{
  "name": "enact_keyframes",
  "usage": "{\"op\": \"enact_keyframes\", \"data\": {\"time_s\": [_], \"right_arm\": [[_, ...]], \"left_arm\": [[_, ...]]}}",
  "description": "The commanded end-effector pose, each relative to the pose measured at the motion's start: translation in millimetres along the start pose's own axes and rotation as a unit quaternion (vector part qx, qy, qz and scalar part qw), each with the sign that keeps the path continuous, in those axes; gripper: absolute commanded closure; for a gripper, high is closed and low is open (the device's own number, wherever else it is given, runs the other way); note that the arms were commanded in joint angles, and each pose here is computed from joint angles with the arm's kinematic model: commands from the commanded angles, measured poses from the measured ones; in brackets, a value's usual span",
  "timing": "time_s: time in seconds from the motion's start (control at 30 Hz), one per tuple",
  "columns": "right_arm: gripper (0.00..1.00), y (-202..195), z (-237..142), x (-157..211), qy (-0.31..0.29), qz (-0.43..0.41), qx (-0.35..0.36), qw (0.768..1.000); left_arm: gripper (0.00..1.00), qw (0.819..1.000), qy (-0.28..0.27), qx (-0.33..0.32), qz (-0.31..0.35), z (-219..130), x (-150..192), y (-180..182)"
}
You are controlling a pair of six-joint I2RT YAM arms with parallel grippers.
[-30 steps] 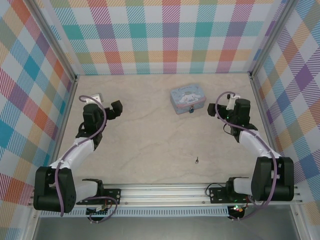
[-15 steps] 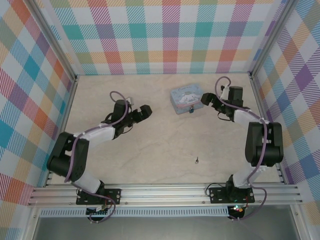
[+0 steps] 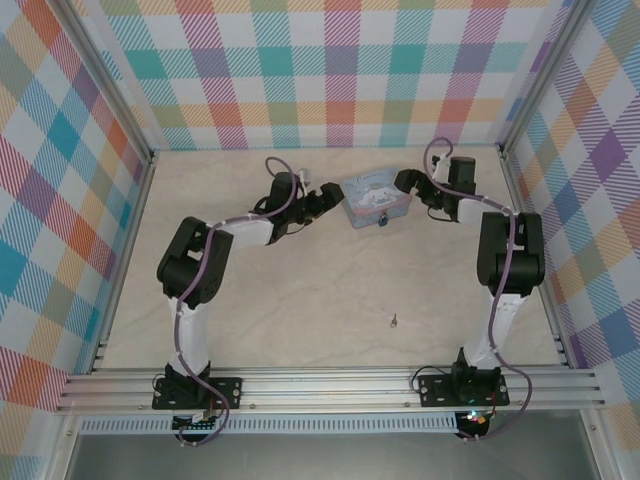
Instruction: Unlock a padlock with a key
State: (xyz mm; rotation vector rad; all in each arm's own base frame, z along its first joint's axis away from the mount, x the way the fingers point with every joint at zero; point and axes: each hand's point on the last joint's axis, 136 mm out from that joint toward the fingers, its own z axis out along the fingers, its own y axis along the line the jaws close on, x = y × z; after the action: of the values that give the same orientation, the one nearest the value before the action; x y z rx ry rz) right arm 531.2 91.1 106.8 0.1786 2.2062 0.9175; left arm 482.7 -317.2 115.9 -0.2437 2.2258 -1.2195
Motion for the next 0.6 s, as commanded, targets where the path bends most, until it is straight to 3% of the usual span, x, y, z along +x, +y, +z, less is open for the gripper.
{"op": "enact_keyframes", "data": {"time_s": [0.0, 0.27, 0.57], "right_arm": [[0.0, 5, 7, 3, 0.02, 0.008, -0.03, 0.999], [0.04, 17, 19, 16, 0.067, -0.005, -0.08, 0.994], [0.06, 42, 16, 43, 0.094, -0.033, -0.143, 0.985]], "left_arm": [[0.05, 0.999, 0.03, 0.013, -0.006, 19, 12, -14], [0.05, 0.998, 0.054, 0.022, -0.016, 53, 20, -21], [0.05, 0.998, 0.065, 0.024, -0.004, 54, 23, -26]]}}
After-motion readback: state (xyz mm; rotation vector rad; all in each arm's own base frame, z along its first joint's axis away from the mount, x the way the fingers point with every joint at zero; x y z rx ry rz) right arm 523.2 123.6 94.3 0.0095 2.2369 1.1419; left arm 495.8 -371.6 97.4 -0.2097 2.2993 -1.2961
